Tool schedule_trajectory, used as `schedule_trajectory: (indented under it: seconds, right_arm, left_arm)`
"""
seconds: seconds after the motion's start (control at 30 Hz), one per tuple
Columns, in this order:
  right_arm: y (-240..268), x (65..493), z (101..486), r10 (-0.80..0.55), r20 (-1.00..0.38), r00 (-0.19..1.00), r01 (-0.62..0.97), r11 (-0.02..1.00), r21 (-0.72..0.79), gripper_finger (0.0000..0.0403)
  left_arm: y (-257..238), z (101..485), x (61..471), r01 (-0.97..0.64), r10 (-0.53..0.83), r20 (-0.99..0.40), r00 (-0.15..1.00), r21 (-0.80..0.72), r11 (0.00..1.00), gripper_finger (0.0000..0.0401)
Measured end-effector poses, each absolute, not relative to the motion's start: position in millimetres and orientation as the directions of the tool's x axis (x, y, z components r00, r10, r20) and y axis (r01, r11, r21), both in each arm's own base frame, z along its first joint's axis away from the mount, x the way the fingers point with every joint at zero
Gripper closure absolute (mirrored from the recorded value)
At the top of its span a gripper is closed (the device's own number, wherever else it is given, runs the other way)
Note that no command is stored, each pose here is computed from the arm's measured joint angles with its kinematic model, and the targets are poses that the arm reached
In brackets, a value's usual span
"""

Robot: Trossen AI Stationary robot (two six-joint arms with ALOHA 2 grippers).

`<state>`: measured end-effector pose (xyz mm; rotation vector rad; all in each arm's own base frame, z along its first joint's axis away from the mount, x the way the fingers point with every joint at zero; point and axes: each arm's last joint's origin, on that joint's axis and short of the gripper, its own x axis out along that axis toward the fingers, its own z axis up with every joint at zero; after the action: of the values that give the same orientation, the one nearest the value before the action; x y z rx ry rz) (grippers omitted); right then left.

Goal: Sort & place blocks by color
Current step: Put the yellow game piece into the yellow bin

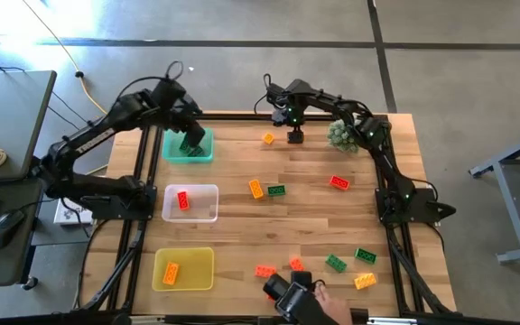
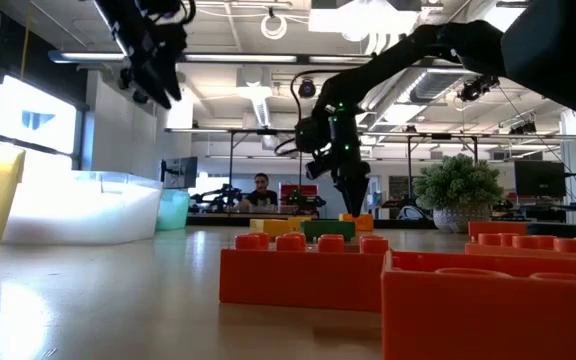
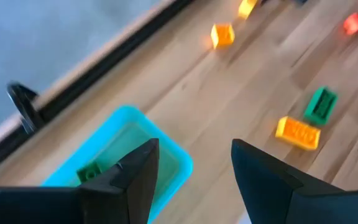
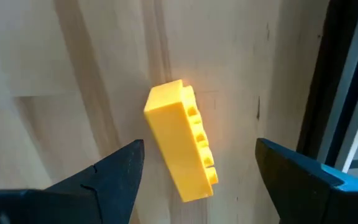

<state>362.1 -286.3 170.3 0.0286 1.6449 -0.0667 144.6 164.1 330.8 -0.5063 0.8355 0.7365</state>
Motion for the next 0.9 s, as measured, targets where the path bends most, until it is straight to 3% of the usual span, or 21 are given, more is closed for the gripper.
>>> schedule_trajectory:
  seconds: [0.17, 0.8, 0.9]
  right_arm:
    - [-289, 365, 168, -0.039, -0.998, -0.047, 0.062, 0.997, -0.042, 0.0125]
    - [-286, 370, 156, 0.05, -0.999, -0.008, 0.224, 0.973, 0.047, 0.0335]
    - [-285, 370, 156, 0.055, -0.998, -0.015, 0.241, 0.969, 0.05, 0.0338]
  left_arm:
    - [154, 355, 136, -0.745, 0.441, -0.742, 0.505, -0.117, 0.657, 0.0213]
    - [136, 375, 120, -0.741, 0.5, -0.666, 0.553, -0.119, 0.661, 0.0212]
    - [136, 375, 120, -0.734, 0.5, -0.666, 0.553, -0.106, 0.671, 0.0212]
